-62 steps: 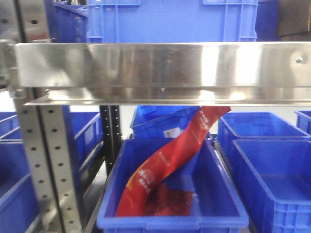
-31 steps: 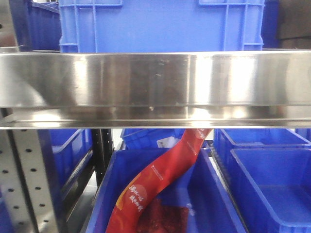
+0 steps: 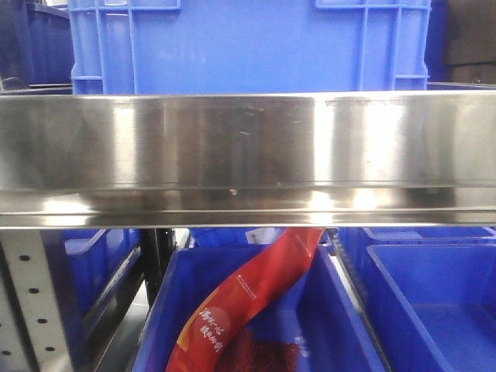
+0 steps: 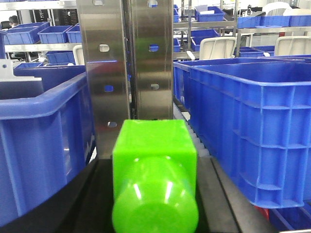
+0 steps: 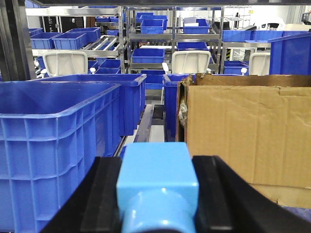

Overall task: Grab block from conveyor and place in blue bin
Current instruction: 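Drive up to the rack and bring both blocks over blue bins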

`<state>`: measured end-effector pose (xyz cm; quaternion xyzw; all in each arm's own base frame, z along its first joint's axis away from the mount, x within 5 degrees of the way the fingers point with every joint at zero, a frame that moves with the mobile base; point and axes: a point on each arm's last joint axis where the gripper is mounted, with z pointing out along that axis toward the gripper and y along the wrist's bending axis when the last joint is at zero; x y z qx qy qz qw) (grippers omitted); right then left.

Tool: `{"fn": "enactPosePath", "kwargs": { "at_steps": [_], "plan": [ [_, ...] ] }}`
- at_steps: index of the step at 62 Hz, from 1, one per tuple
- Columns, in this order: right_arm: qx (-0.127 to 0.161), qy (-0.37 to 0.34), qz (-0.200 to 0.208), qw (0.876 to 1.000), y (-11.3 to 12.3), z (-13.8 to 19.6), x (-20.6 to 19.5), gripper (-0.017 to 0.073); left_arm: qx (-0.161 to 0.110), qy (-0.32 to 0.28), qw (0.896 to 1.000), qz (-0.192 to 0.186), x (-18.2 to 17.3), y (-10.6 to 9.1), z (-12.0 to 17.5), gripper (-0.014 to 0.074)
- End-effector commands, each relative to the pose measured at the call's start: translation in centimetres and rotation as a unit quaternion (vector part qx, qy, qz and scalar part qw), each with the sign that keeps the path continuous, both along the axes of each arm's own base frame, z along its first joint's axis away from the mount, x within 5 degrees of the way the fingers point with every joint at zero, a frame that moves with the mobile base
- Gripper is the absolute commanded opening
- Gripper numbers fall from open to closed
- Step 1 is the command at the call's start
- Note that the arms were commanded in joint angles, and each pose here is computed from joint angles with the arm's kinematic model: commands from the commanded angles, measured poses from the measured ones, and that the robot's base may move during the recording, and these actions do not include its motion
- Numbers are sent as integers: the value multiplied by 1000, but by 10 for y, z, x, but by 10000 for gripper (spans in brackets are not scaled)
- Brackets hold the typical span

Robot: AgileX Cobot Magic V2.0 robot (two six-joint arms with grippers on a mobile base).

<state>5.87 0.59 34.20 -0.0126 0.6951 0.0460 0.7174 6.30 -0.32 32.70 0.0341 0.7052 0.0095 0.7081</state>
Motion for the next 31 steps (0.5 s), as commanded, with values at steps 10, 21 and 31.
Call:
{"fn": "enactPosePath", "kwargs": {
  "at_steps": [10, 21, 31],
  "plan": [
    [-4, -19, -5, 1000, -1, 5, -2, -162, -1, -17, 1000, -2, -2, 0, 5, -111],
    [-4, -19, -5, 1000, -1, 5, -2, -162, -1, -17, 1000, -2, -2, 0, 5, -111],
    [-4, -19, -5, 1000, -1, 5, -2, -162, -1, -17, 1000, -2, -2, 0, 5, -111]
  ]
}}
